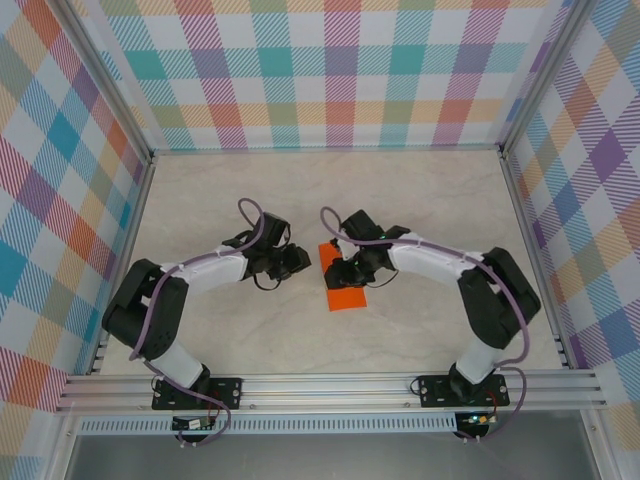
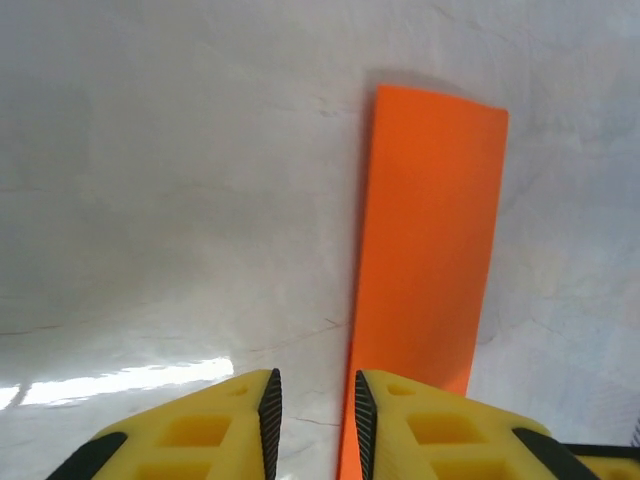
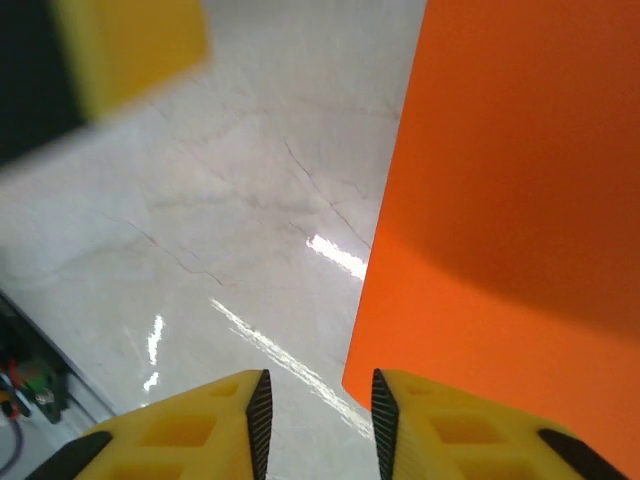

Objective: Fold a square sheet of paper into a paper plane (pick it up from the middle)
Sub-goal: Third fold the triangle at the center of the table.

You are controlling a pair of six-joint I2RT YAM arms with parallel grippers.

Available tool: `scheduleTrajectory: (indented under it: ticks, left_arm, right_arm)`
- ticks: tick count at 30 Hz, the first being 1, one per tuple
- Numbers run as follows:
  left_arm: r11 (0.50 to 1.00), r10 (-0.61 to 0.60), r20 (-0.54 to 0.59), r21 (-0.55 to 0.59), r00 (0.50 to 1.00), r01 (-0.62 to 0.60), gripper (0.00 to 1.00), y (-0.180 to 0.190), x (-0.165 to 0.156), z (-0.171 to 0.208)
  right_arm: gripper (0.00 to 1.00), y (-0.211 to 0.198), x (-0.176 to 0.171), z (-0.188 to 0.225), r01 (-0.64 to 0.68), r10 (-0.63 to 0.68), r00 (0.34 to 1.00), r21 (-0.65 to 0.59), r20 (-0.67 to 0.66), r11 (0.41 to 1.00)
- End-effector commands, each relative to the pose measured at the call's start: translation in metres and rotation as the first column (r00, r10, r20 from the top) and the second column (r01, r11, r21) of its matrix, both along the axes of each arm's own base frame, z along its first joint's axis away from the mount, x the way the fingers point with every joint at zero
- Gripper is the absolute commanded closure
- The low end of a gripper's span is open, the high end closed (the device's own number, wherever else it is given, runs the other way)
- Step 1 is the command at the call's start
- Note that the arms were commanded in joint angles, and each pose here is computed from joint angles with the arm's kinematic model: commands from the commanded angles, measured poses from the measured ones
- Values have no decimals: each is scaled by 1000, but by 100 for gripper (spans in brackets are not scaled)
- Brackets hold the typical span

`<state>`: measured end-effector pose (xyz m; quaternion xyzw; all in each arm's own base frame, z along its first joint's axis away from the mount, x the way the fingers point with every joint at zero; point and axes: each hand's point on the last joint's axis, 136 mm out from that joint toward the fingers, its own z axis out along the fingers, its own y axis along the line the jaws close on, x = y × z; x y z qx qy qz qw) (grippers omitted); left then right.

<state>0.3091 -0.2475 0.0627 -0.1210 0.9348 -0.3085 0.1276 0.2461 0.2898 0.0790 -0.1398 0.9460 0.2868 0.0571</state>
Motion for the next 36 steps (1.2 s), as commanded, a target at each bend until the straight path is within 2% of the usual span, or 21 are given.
scheduleTrajectory:
  ticks: [1,5,9,17,27,36]
  left_arm:
    - [989,-110,41,-93,993,113,76,-39,-1,14]
    - [982,-161,26,-99,987,163,81,-61,-5,6]
    - [982,-176,-8,-76,984,175,85,-71,-8,-9]
    - [984,-155,-97,70,983,162,89,-56,-13,-44]
    - [970,-125,-192,182,973,161,91,-36,-26,-69]
    - [966,-123,-215,199,969,167,92,-32,-30,-75]
  right_arm:
    - [61,-25,8,0,159,-159,987,5,-28,987]
    - [53,-54,8,-10,272,-269,959,31,-86,962]
    - [51,-63,7,-17,314,-300,942,78,-152,946]
    - [50,-64,12,-29,334,-316,928,66,-196,940]
    - [52,-63,14,-42,317,-300,926,42,-227,947]
    - [56,-58,4,-44,276,-249,930,68,-271,959]
